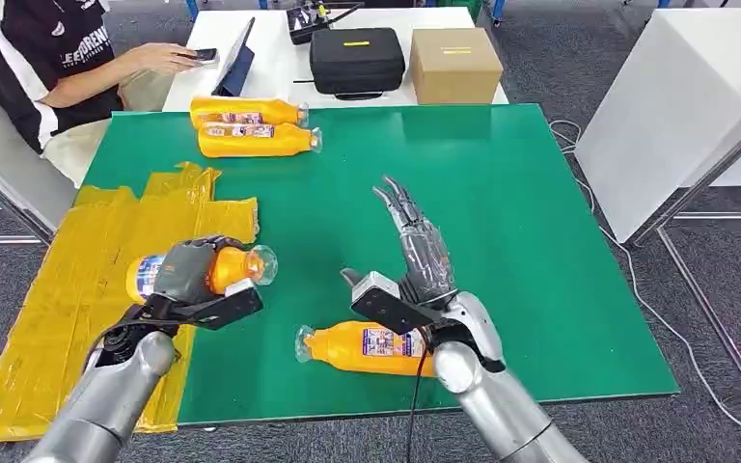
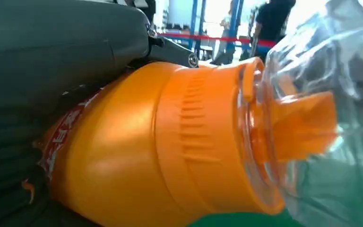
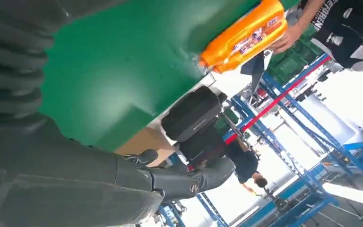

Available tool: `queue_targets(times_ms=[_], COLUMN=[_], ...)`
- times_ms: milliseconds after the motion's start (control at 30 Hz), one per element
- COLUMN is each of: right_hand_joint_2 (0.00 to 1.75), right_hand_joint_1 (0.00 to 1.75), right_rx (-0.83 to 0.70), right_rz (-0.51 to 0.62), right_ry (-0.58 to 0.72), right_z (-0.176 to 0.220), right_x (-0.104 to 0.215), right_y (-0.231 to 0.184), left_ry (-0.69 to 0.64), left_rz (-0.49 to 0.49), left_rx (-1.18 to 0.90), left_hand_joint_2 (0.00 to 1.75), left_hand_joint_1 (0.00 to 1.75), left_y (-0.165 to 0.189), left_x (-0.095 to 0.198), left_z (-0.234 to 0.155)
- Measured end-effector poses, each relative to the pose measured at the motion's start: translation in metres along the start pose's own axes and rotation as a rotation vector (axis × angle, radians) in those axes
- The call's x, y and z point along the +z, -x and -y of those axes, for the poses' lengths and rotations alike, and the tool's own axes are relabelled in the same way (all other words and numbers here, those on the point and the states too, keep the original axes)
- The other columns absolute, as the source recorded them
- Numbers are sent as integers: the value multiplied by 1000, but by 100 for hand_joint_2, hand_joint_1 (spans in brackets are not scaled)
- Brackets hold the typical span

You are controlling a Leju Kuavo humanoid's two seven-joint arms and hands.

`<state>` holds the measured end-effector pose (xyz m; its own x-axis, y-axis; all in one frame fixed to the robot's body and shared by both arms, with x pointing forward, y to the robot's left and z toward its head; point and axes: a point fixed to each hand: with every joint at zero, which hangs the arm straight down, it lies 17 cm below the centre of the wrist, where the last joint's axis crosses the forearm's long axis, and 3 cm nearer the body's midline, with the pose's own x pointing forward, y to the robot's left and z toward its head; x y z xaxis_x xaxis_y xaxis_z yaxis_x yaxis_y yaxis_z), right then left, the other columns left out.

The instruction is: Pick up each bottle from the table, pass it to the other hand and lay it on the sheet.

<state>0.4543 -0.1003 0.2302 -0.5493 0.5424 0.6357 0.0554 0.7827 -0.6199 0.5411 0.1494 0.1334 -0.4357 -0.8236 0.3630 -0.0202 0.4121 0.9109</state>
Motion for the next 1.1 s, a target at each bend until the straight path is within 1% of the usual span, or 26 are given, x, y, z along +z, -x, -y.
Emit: queue_targets(times_ms=[133,267,400,633,700,867,1100], right_hand_joint_2=[175,175,175,175,175,175,175], right_hand_joint_1=[0,0,0,0,0,0,0], right_rx=[-6,-9,-14,-20,-21,-28,-33], right_rz=[-11,-23,-35,-52,-54,-58,-66], right_ry=[-6,-14,-22,-36,-40,-50,-63], right_z=[-3,-7,-11,-16,-18,-20,-22], right_x=[3,8,13,20,21,22,22], right_y=[3,6,9,14,15,15,16], left_ry=[38,57,67,106,113,149,207], left_rz=[-6,-10,-33,-115,-125,-178,-208], left_rx=[37,36,19,-28,-42,-197,-297], left_hand_joint_2=[175,175,175,175,175,175,175], left_hand_joint_1=[175,175,175,175,175,175,175], left_y=[-8,-8,-1,20,24,43,60], left_x=[-12,-15,-16,-17,-16,-7,6], left_z=[10,16,20,26,27,36,49])
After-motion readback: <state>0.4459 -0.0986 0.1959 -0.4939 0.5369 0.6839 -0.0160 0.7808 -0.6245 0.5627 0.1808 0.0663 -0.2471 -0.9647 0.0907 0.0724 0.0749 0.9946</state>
